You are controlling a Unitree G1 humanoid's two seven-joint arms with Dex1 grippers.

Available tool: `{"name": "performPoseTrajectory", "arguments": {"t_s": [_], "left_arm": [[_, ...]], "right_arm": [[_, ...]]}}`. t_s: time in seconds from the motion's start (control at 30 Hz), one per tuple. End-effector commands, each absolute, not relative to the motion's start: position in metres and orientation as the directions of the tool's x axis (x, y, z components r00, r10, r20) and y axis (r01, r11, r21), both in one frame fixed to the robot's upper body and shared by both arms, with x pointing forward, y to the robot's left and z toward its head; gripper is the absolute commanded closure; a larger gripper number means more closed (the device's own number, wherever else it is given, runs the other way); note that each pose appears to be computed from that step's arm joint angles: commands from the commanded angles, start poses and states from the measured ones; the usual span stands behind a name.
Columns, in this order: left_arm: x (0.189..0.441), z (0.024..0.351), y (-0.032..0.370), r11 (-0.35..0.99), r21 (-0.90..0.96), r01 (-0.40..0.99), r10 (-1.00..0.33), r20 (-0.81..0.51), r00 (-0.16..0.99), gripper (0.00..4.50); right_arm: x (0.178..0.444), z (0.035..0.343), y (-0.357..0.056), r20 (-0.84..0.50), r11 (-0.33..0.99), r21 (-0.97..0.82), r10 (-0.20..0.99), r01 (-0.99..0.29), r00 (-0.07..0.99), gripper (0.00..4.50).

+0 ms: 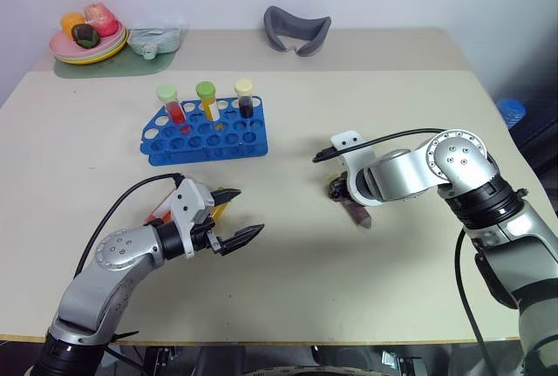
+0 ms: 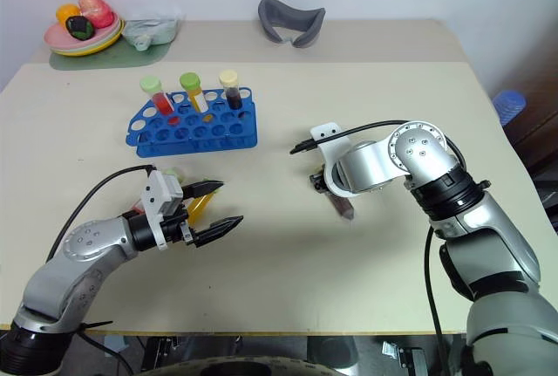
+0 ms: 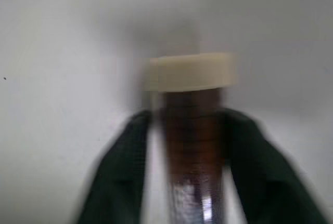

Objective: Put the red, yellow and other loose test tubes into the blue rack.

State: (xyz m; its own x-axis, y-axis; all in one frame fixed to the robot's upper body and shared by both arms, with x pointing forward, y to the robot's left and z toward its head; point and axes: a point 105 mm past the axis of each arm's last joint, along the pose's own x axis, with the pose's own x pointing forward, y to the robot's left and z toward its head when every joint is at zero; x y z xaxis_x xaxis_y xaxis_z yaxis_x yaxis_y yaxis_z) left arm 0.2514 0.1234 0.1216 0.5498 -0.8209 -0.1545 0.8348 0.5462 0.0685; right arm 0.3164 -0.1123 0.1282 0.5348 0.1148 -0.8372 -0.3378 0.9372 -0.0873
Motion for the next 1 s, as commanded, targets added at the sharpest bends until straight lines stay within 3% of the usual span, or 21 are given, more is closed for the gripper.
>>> {"name": "performPoseTrajectory", "arguments": {"t_s": [0.03, 0.37, 0.43, 0.5, 0.6, 0.7, 0.83, 1.0], "left_arm": [[0.249, 0.133, 0.121, 0.535, 0.108, 0.838, -0.831, -0.114, 0.545, 0.0], [0.25, 0.133, 0.124, 0.544, 0.111, 0.832, -0.825, -0.11, 0.554, 0.0], [0.251, 0.133, 0.127, 0.559, 0.117, 0.821, -0.814, -0.108, 0.57, 0.0], [0.255, 0.136, 0.138, 0.609, 0.116, 0.785, -0.779, -0.096, 0.619, 0.0], [0.26, 0.144, 0.161, 0.704, 0.09, 0.705, -0.703, -0.054, 0.709, 0.0], [0.263, 0.149, 0.181, 0.771, 0.064, 0.634, -0.634, -0.023, 0.773, 0.0], [0.269, 0.15, 0.206, 0.85, 0.044, 0.525, -0.526, 0.013, 0.85, 0.0], [0.281, 0.16, 0.229, 0.922, 0.029, 0.386, -0.387, 0.093, 0.917, 0.0]], "right_arm": [[0.317, 0.125, -0.112, -0.844, 0.939, -0.077, 0.118, -0.336, 0.523, 3.29], [0.32, 0.134, -0.109, -0.825, 0.942, -0.076, 0.125, -0.328, 0.551, 3.29], [0.321, 0.151, -0.101, -0.787, 0.923, -0.095, 0.16, -0.373, 0.596, 3.29], [0.322, 0.176, -0.085, -0.712, 0.885, -0.09, 0.263, -0.456, 0.651, 3.29], [0.319, 0.219, -0.056, -0.494, 0.802, -0.086, 0.48, -0.59, 0.725, 3.29], [0.313, 0.245, -0.038, -0.288, 0.7, -0.158, 0.642, -0.696, 0.711, 3.29], [0.323, 0.246, -0.02, -0.125, 0.617, -0.246, 0.744, -0.747, 0.656, 3.29], [0.348, 0.249, 0.023, 0.127, 0.63, -0.27, 0.773, -0.728, 0.622, 3.29]]}}
